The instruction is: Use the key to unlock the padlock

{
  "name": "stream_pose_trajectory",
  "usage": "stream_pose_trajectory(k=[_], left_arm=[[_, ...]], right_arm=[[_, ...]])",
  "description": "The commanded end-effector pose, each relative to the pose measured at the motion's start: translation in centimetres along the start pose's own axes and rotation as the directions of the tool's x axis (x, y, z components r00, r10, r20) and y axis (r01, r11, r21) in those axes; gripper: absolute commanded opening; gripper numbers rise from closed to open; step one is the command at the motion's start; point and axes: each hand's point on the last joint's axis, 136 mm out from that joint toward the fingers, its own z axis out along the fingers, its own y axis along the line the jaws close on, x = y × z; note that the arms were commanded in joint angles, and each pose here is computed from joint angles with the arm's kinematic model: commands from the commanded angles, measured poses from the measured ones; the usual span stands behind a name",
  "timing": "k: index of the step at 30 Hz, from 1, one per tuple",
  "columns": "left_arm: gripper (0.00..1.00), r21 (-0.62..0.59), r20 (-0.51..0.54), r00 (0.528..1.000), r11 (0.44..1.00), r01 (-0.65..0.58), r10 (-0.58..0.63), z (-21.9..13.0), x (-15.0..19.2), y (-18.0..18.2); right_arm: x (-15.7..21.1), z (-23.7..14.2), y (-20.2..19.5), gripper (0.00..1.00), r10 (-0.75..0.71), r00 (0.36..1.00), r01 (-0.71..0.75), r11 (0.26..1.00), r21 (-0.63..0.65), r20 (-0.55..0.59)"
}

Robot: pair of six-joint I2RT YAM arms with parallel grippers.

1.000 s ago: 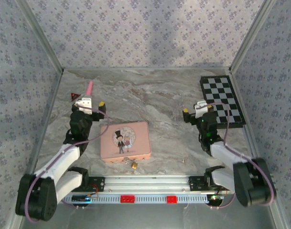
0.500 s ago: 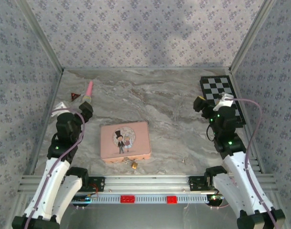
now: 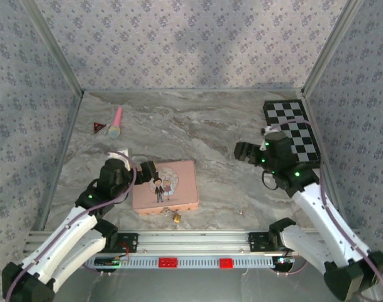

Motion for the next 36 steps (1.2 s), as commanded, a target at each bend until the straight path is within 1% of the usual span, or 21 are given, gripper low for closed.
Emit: stream_pose_trajectory(k=[1,3,6,8,11,15,19,21,25,30,36], left_arm=[[1.0,0.041,0.093,0.986,0.989,-0.141,0.137,-0.5,-2.1,-2.2],[1.0,0.074,0.106,0.979,0.98,-0.185,0.177,-0.3,-1.5,-3.1],[1.0,0.089,0.126,0.97,0.971,-0.221,0.209,0.0,-0.7,-3.4],[1.0,0.09,0.132,0.965,0.967,-0.237,0.225,-0.1,-0.7,-3.6],[1.0,0.076,0.146,0.965,0.97,-0.229,0.217,-0.1,-0.7,-3.2],[1.0,0.049,0.15,0.967,0.975,-0.217,0.208,-0.1,-0.8,-2.6],[1.0,0.037,0.166,0.965,0.977,-0.211,0.202,-0.3,-1.0,-2.4],[1.0,0.035,0.164,0.966,0.977,-0.21,0.202,-0.2,-0.9,-2.3],[1.0,0.024,0.153,0.968,0.978,-0.207,0.201,0.2,-0.7,-2.1],[1.0,0.023,0.136,0.97,0.978,-0.207,0.202,0.4,-0.6,-2.3],[1.0,0.022,0.152,0.969,0.979,-0.202,0.196,0.0,-0.9,-2.2]], right_arm=[[3.7,-0.2,-1.0,0.97,-0.08,0.985,0.101,0.986,0.136,-0.153],[5.6,0.4,-0.3,0.96,-0.103,0.97,0.136,0.981,0.138,-0.222],[8.7,1.3,0.4,0.88,-0.116,0.936,0.171,0.975,0.141,-0.334],[10.6,1.5,0.5,0.88,-0.114,0.912,0.192,0.968,0.164,-0.393],[13.6,1.3,0.0,0.86,-0.098,0.864,0.225,0.952,0.207,-0.493],[16.9,0.6,-0.9,0.8,-0.058,0.793,0.252,0.938,0.24,-0.606],[19.2,-0.3,-2.1,0.74,-0.028,0.744,0.263,0.931,0.254,-0.668],[20.6,-1.0,-2.7,0.7,0.006,0.705,0.259,0.929,0.265,-0.71],[22.0,-1.3,-3.5,0.6,0.037,0.651,0.265,0.925,0.273,-0.758],[22.4,-0.8,-4.4,0.51,0.018,0.623,0.343,0.892,0.294,-0.782],[22.8,1.0,-4.0,0.43,-0.004,0.616,0.365,0.888,0.281,-0.788]])
